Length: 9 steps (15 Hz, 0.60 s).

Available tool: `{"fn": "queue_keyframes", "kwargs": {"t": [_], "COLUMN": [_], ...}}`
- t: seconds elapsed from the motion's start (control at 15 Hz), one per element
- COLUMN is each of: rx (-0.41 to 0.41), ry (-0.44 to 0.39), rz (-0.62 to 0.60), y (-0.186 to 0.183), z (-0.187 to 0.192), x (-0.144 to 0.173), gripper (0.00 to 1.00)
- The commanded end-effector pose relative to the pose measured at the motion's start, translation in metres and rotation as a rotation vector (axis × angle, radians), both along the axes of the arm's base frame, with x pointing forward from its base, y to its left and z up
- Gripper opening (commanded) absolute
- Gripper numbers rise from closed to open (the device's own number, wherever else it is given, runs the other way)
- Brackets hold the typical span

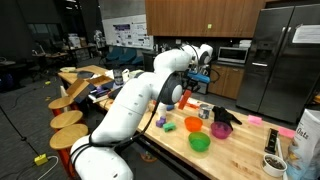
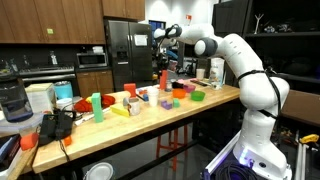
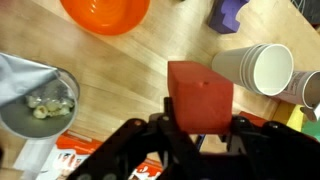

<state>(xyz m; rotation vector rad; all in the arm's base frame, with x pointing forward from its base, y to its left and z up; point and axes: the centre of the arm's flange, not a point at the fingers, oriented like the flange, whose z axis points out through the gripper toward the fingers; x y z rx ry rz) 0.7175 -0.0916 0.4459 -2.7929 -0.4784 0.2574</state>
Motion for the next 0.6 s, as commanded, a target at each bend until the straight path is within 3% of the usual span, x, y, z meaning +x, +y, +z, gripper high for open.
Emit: {"fn": "queue_keyframes", "kwargs": {"t": [0.0,0.27,0.53], "rx": [-0.116,-0.171,-0.149], "ry": [-0.006,0.019,0.079], "rz": [-0.067,-0.163,-0.250], "y": [-0.005,-0.013,-0.022], "z": [0.067,0.104,0.093], "x": [-0.038,-0.069,-0.091], "gripper": [0.15,0.15,0.15]}}
